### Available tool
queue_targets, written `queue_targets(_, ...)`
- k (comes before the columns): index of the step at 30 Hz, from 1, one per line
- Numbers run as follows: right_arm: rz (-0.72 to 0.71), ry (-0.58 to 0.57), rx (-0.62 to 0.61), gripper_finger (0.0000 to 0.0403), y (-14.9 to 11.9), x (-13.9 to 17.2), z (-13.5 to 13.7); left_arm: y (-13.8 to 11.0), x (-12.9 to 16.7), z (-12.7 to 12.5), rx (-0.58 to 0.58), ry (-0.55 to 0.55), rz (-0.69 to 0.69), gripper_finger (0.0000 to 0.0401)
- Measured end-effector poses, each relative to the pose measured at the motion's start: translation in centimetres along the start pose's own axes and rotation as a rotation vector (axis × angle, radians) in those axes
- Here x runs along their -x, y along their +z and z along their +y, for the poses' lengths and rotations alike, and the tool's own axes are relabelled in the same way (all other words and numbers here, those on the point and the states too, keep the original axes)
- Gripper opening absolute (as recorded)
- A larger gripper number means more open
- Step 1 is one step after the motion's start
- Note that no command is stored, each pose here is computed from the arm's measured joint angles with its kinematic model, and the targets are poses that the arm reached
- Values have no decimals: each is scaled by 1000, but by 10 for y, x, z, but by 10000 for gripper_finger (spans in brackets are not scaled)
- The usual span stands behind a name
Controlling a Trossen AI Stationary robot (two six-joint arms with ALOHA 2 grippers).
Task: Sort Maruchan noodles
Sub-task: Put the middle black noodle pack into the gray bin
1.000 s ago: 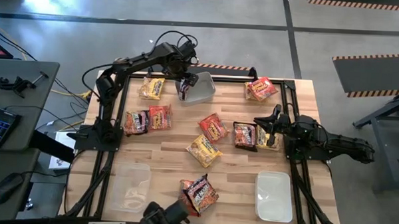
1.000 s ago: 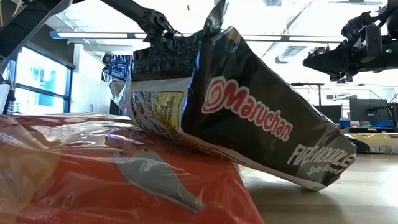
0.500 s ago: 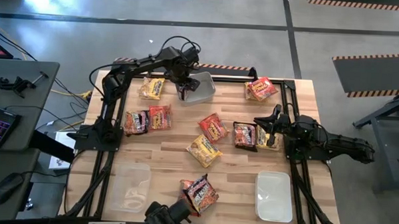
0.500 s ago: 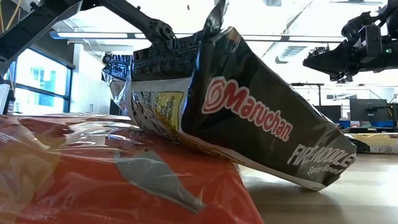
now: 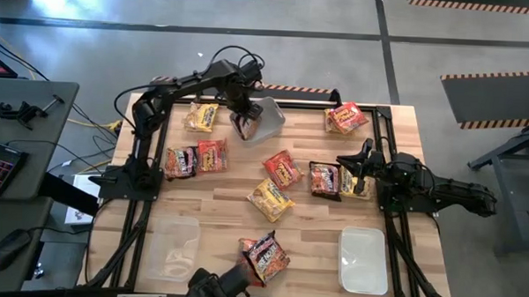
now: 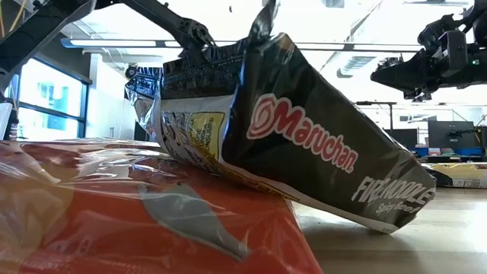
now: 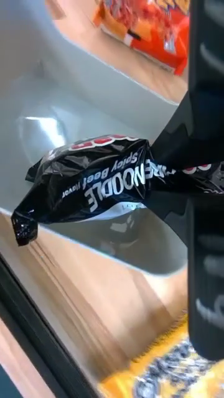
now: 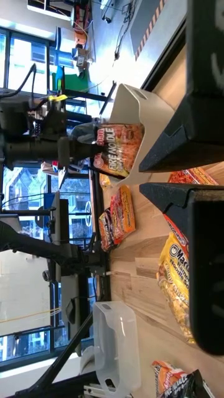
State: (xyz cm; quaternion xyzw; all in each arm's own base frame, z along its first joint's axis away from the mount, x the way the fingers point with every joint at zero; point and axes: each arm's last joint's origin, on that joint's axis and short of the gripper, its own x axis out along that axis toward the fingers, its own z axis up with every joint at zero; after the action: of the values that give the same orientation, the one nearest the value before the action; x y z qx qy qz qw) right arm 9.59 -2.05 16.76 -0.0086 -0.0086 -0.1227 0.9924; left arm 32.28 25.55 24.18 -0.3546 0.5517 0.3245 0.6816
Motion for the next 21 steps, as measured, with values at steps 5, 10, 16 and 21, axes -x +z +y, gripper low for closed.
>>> queue_targets(5, 0, 0, 0, 23, 0, 0, 0, -6, 20, 3, 144, 31, -30, 27)
queue_targets(10, 1, 0, 0, 23, 0, 0, 0, -18, 37, -4, 141, 59, -47, 26)
queue_targets(16, 0, 0, 0, 23, 0, 0, 0, -24, 53, -19, 23, 52, -135, 26)
queue_targets(21, 0, 0, 0, 23, 0, 0, 0, -24, 54, -33, -126, 32, -187, 26)
